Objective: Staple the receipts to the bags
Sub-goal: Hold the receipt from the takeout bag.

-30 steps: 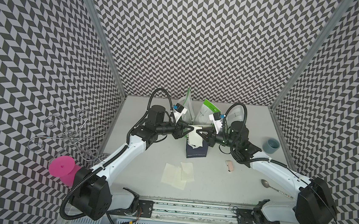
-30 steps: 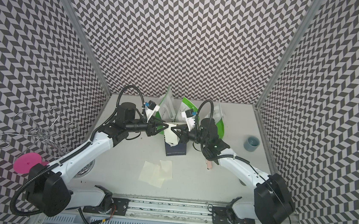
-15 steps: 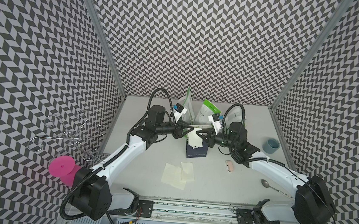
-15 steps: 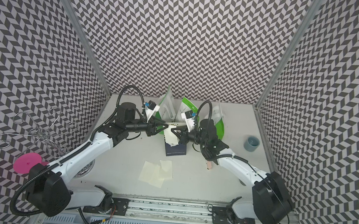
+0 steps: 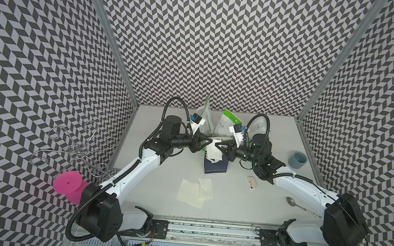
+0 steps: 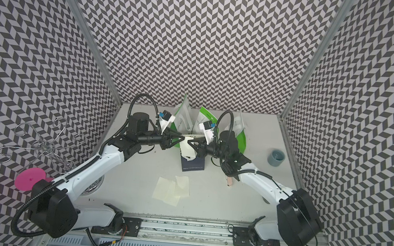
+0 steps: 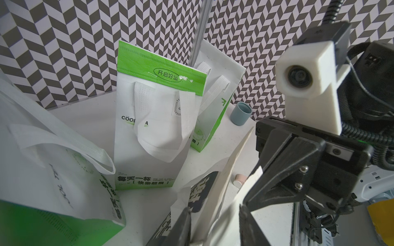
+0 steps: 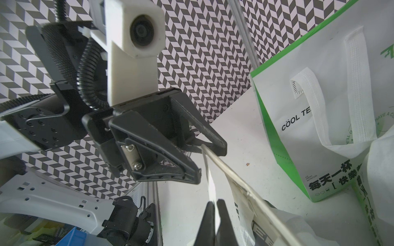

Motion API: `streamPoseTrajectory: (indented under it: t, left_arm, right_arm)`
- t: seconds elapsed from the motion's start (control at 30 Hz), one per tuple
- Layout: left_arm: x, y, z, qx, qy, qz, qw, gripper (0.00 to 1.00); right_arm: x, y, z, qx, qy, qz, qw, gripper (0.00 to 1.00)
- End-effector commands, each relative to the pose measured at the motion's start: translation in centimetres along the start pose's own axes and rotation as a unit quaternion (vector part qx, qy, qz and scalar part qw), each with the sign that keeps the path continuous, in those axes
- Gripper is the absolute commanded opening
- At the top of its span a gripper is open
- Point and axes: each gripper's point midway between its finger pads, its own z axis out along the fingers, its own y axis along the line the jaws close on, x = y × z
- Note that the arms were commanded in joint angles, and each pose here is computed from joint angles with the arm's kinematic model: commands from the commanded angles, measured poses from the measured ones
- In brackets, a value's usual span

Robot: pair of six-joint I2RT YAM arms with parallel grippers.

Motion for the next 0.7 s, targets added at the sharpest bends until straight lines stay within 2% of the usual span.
streamPoseTrajectory:
  t: [0.0, 0.1, 0.37, 0.67]
  left_arm:
    - [0.10, 0.25, 0.02, -0.004, -0.002, 0.006, 1.000, 0.37]
    - [0.21, 0.28, 0.10, -0.004, 0.000, 0.006, 1.000, 0.32]
    - [0.29, 0.31, 0.09, -0.005, 0.001, 0.006, 1.000, 0.31]
    - [0.35, 0.38, 0.16, -0.008, 0.001, 0.007, 1.000, 0.20]
  right_arm:
    - [-0.81, -0.03, 0.16, -0.001, -0.019, -0.014, 1.000, 0.00]
    - [-0.70, -0.18, 0.17, 0.001, -0.019, -0.011, 1.000, 0.00]
    - [-0.89, -0.31, 0.24, 0.005, -0.022, -0.013, 1.000, 0.00]
    - [-0.94, -0.63, 0.40, 0.011, -0.022, -0.013, 1.000, 0.00]
